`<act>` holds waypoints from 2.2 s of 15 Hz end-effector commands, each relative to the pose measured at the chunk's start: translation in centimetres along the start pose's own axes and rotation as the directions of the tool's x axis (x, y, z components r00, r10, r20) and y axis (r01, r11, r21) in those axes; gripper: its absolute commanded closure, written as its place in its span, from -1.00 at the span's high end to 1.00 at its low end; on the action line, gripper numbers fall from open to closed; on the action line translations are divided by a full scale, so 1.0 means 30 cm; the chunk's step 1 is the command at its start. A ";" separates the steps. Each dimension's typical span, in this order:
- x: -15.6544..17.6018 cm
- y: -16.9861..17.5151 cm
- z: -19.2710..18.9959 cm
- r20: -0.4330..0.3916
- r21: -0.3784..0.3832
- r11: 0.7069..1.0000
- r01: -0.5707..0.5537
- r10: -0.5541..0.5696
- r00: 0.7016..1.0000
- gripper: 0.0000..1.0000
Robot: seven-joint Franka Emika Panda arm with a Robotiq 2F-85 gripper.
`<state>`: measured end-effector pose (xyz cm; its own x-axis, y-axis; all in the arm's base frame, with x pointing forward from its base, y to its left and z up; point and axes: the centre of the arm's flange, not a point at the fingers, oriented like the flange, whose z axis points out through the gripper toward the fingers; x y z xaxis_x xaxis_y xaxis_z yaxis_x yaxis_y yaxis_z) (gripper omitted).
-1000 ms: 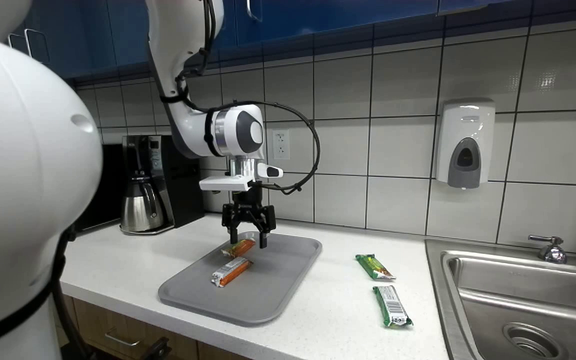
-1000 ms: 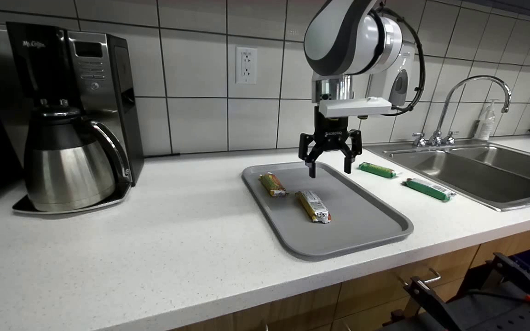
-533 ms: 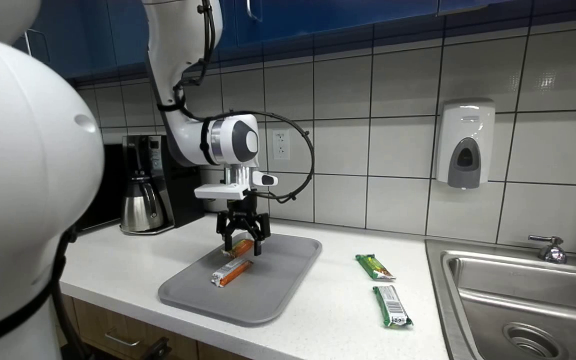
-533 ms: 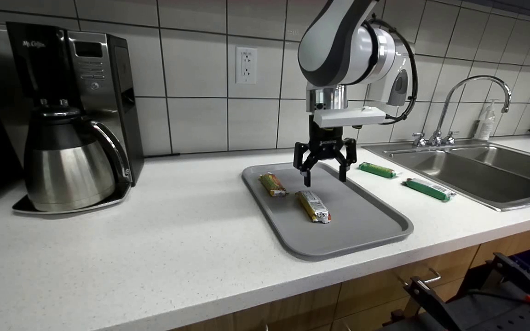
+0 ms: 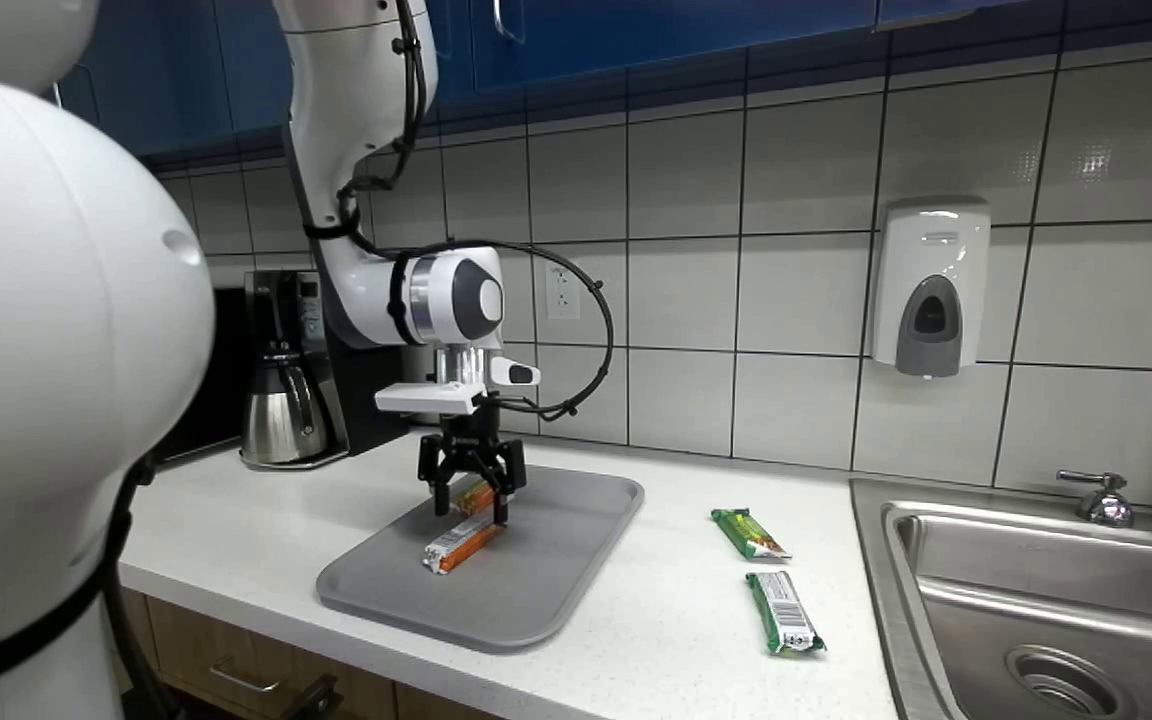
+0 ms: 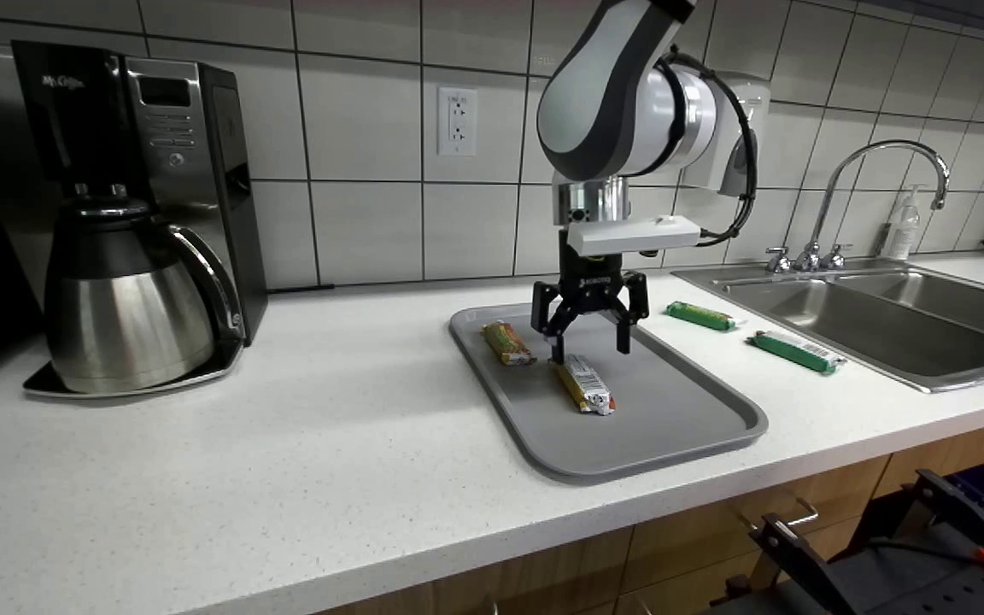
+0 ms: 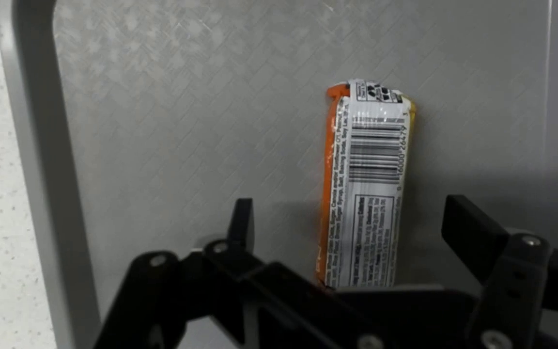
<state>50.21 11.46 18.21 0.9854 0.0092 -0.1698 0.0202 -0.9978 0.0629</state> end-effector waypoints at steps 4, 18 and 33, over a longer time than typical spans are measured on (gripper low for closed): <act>0.029 -0.026 0.032 0.001 0.028 0.998 -0.051 0.051 0.999 1.00; 0.051 -0.022 0.048 0.009 0.045 0.997 -0.064 0.064 0.998 -0.55; -0.013 -0.049 -0.102 -0.045 0.046 0.999 -0.004 0.006 0.999 -0.65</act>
<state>51.68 12.45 18.99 0.9907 -0.0212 -0.1346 -0.0175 -0.9994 0.0288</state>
